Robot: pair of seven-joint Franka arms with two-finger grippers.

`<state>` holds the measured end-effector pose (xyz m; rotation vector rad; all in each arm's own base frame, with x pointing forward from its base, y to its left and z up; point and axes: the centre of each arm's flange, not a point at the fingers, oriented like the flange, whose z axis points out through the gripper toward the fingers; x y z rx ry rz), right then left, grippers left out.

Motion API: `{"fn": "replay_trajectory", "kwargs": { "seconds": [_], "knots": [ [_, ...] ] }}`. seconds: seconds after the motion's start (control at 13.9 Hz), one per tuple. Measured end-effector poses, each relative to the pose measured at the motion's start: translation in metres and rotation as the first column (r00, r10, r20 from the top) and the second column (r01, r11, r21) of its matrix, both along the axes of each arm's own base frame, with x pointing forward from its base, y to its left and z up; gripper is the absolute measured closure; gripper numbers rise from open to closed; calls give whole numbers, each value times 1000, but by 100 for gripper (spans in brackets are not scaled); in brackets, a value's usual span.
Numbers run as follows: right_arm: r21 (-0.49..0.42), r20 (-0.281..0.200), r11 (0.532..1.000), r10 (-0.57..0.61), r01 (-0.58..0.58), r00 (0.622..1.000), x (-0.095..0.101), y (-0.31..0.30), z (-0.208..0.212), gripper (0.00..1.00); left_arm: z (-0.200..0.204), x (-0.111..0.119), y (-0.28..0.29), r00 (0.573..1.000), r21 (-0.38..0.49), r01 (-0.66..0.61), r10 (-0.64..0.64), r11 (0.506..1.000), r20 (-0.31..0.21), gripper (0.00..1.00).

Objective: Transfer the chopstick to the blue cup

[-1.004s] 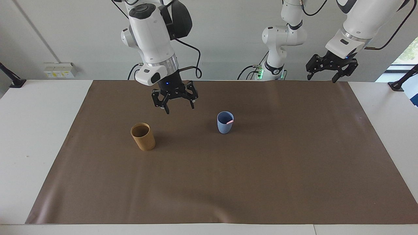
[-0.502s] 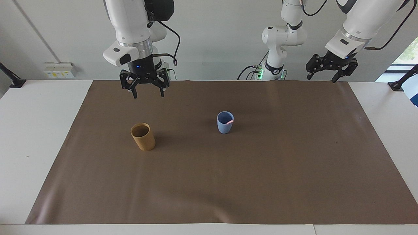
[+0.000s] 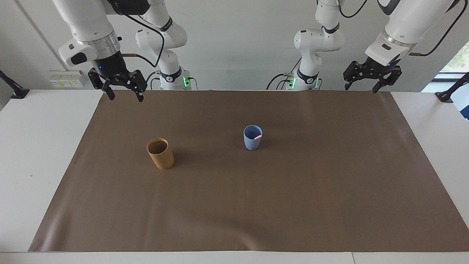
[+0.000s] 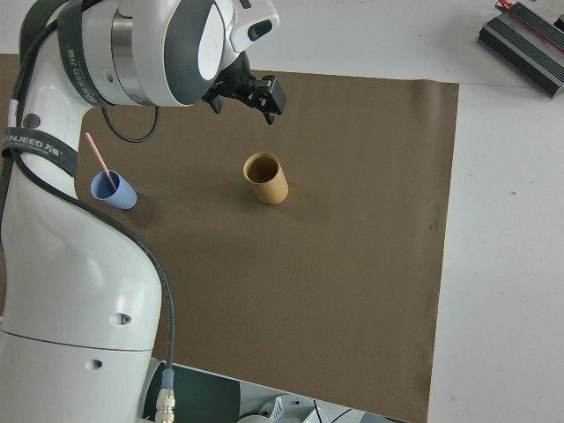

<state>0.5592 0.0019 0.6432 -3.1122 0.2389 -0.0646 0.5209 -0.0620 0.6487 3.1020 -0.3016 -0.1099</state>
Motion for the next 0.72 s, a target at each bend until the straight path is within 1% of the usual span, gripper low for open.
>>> {"fn": "replay_trajectory", "kwargs": {
  "seconds": [0.14,0.29,0.5,0.57,0.72],
  "knots": [
    [2,-20,999,-38,38,999,-7,-22,-7,0,0,0,0,1000,0,0,0,1000,0,0],
    [4,-23,998,-55,55,998,-13,-42,-7,0,0,0,0,1000,0,0,0,1000,0,0],
    [-24,-4,1000,19,-19,1000,-16,-48,3,0,0,0,0,1000,0,0,0,1000,0,0],
    [-33,3,999,30,-30,1000,-17,-45,7,0,0,0,0,1000,0,0,0,1000,0,0],
    [-34,1,998,44,-43,999,-18,-38,8,0,0,0,0,1000,0,0,0,1000,0,0]
  ]
}}
